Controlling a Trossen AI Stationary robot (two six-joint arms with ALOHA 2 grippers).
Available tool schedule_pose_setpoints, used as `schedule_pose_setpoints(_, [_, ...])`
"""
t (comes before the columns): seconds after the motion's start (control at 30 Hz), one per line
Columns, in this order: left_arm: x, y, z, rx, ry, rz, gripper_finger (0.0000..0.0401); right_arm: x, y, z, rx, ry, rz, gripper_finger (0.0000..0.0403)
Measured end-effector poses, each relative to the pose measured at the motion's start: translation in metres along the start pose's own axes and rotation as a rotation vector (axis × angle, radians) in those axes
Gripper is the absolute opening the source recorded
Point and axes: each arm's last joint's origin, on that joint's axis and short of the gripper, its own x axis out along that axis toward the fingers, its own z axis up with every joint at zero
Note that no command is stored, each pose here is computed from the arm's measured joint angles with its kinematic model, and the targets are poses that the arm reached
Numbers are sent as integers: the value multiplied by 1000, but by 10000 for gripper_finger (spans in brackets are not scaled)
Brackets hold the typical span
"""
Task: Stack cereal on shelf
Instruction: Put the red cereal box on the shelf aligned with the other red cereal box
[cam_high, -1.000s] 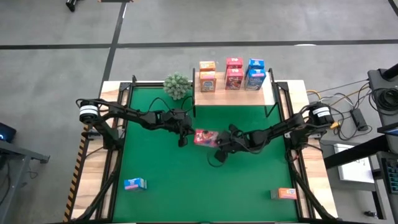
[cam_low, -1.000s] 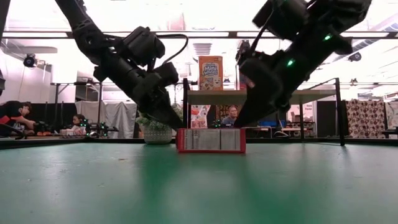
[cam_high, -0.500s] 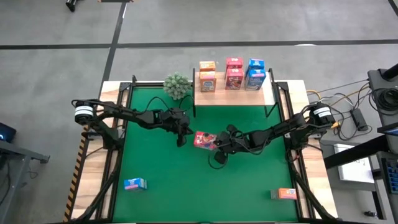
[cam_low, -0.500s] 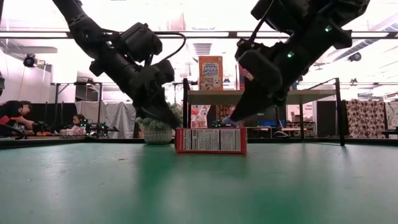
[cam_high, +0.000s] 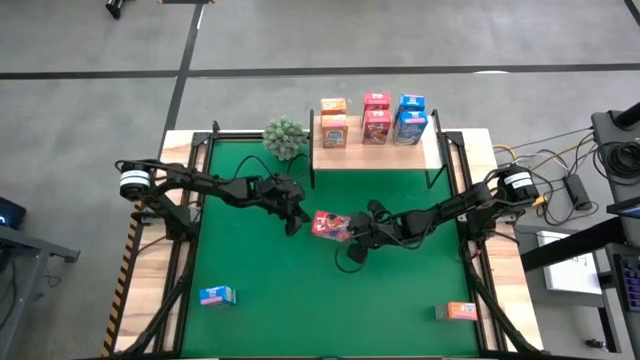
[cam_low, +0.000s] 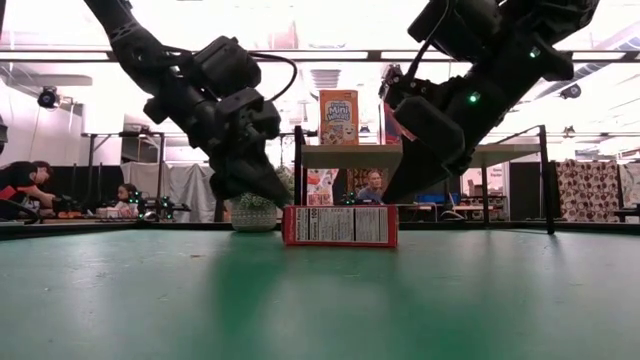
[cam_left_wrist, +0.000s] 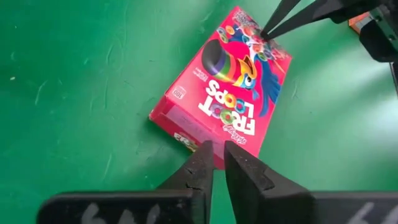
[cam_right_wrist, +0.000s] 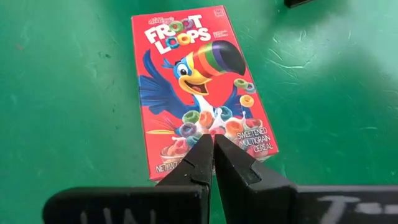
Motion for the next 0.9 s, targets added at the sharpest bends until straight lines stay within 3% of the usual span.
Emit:
schedule_pose_setpoints(0.2, [0,0,0,-46,0,-2,73,0,0,-1,-2,3,-2,9])
schedule_pose_setpoints(0.6, [0,-1,4,-83,-33,-16,220,-4,7,-5,-26,-4,-6,8])
schedule_pose_setpoints(0.9, [0,-2,7,-73,-63,-29,257,-8,14,-12,-10,-20,-22,9])
